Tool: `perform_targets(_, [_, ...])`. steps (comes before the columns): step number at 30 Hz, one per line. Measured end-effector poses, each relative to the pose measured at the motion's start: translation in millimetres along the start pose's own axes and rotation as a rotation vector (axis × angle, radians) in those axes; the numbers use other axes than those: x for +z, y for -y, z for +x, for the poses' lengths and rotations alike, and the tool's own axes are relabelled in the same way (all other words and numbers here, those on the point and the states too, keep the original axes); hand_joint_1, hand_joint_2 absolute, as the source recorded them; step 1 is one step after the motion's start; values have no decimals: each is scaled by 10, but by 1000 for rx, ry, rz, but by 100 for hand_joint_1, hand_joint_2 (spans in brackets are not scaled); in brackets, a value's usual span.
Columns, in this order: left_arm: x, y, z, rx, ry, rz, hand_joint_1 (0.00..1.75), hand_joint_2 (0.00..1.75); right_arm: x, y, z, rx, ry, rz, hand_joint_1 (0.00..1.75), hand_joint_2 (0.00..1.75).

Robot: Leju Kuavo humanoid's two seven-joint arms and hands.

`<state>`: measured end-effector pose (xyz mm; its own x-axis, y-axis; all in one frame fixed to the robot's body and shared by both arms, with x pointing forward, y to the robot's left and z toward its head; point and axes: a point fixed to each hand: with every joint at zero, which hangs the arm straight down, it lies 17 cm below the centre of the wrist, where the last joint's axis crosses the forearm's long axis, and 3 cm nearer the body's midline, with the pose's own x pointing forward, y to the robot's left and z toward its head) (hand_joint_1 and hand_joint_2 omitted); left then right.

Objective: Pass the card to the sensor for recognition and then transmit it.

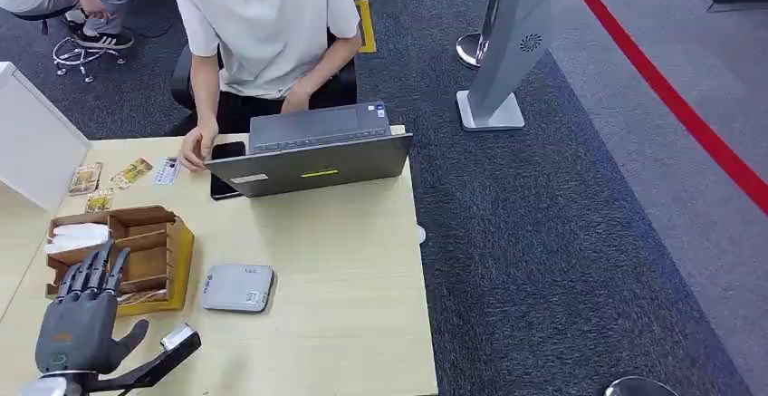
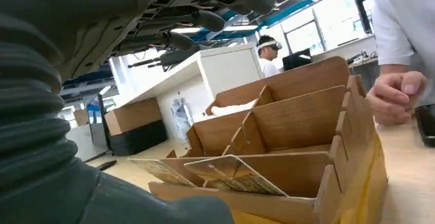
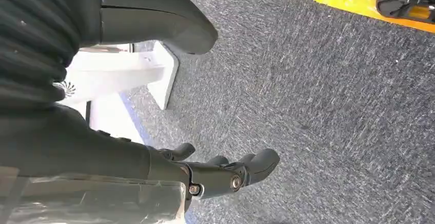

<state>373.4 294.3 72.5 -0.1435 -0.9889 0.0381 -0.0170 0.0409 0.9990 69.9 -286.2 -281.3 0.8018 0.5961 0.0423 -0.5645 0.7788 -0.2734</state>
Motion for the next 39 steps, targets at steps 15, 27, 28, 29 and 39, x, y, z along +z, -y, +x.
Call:
perform_targets(15, [-197, 372, -619, 36, -178, -97, 0, 175, 0, -3, 6, 54, 9, 4, 0, 175])
perform_targets(27, [-233, 525, -700, 53, -212, -130, 0, 175, 2, -10, 10, 63, 11, 7, 0, 175])
perform_targets(28, [-234, 532, -708, 55, -215, -131, 0, 175, 2, -10, 10, 63, 11, 7, 0, 175])
perform_targets(29, [-236, 538, -711, 57, -217, -132, 0, 175, 2, -10, 11, 63, 12, 7, 0, 175])
perform_targets(39, [-333, 444, -539, 72, -178, -73, 0, 175, 1, -8, 14, 65, 14, 7, 0, 175])
